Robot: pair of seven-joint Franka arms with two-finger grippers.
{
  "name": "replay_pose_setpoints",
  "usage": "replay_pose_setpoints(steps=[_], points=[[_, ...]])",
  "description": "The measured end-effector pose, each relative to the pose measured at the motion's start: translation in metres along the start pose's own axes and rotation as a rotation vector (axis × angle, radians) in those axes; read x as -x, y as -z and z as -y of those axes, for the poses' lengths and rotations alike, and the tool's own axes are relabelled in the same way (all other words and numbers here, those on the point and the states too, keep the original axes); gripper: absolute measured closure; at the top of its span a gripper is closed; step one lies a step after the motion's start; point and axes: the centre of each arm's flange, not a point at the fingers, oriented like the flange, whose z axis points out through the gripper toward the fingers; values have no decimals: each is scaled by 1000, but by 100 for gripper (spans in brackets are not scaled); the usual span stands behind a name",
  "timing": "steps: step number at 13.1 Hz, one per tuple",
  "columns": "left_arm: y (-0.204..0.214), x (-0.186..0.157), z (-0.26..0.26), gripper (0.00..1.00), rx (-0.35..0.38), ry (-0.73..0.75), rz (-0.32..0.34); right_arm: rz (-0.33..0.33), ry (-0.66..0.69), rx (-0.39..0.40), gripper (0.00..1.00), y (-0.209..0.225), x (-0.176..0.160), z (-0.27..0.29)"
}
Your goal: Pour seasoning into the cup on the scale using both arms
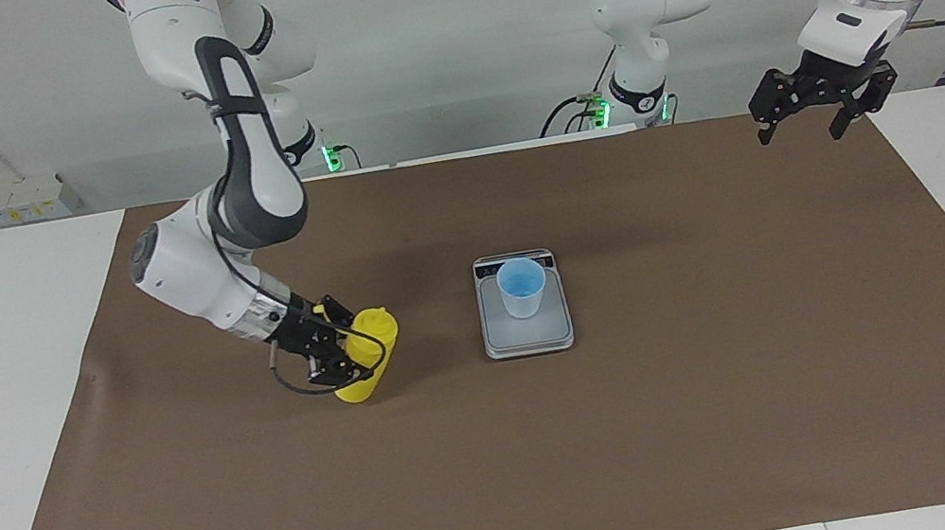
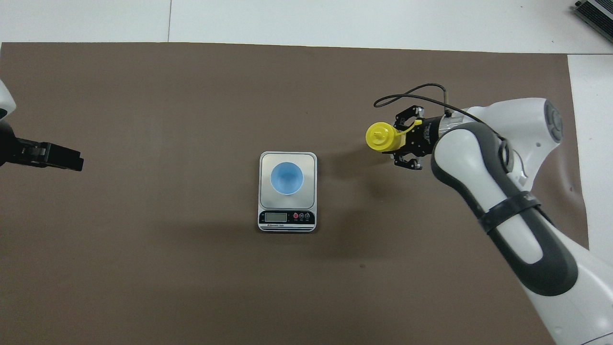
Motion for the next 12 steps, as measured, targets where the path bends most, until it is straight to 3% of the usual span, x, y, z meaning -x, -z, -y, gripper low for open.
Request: replay_pose_setpoints(steps=[6, 12], points=[[-4, 1, 2, 0, -23, 2, 12, -267, 138, -84, 48, -31, 104, -15], [-3, 1, 3, 0, -4, 21, 7, -515, 338, -148, 48, -52, 156, -37]])
